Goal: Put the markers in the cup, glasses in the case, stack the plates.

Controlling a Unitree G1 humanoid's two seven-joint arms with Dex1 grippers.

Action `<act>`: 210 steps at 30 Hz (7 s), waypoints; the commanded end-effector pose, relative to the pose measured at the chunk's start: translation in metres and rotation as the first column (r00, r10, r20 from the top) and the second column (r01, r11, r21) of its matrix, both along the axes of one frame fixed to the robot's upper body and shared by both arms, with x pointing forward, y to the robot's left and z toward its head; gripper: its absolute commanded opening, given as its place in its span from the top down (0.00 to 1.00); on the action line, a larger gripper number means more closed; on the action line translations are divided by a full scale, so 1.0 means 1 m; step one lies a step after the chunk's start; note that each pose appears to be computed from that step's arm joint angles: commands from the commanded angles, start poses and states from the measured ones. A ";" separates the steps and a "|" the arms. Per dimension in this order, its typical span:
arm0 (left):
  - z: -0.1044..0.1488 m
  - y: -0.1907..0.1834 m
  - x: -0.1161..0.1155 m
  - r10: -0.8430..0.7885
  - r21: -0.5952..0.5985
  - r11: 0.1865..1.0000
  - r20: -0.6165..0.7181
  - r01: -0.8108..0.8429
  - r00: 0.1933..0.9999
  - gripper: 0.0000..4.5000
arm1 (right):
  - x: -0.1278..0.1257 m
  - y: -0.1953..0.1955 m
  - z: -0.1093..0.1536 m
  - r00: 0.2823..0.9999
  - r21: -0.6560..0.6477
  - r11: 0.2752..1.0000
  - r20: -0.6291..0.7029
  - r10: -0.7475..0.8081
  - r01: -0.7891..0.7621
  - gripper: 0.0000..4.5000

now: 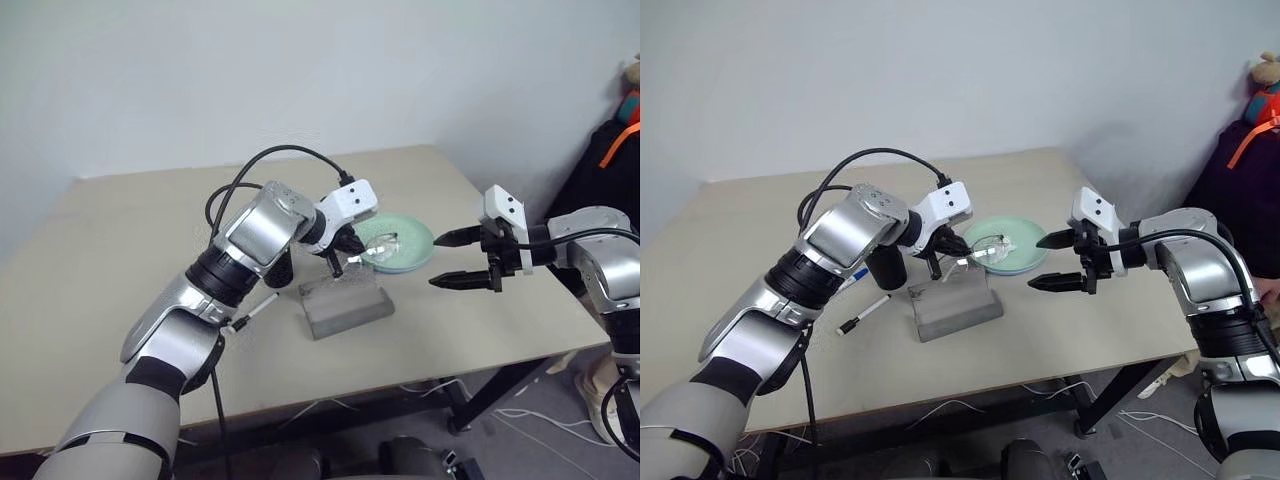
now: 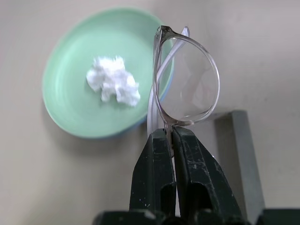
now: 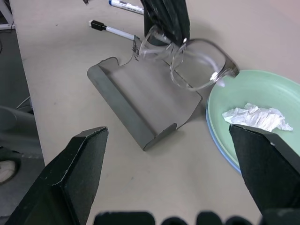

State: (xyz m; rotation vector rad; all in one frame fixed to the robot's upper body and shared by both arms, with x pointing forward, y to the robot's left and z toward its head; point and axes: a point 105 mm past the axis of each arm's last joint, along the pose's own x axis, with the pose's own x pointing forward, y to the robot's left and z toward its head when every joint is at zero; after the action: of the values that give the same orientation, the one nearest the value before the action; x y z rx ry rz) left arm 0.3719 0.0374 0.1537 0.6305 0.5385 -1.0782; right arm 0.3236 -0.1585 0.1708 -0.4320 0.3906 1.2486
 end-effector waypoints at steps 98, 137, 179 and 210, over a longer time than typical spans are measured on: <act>-0.065 0.013 -0.023 0.058 0.188 0.981 -0.062 -0.046 0.996 0.99 | 0.001 0.004 0.013 0.997 0.016 1.000 0.072 0.003 -0.004 0.00; -0.071 0.006 -0.037 0.017 0.209 0.978 -0.122 0.009 0.992 0.70 | 0.001 0.005 0.013 0.997 0.008 1.000 0.080 0.016 -0.016 0.00; -0.060 0.019 0.034 0.117 0.173 0.973 0.192 -0.151 0.974 0.99 | 0.003 0.012 0.016 0.994 0.023 0.999 0.101 0.032 -0.035 0.00; -0.057 0.005 -0.030 -0.147 0.226 0.966 0.088 0.124 0.985 0.99 | 0.005 0.014 0.015 0.995 0.021 0.999 0.097 0.038 -0.041 0.00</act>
State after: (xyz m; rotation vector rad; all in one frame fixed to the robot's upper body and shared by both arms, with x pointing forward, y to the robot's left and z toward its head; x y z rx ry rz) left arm 0.3429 0.0445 0.0854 0.9046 0.5722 -1.1149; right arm 0.3258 -0.1477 0.1699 -0.4486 0.3436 1.2626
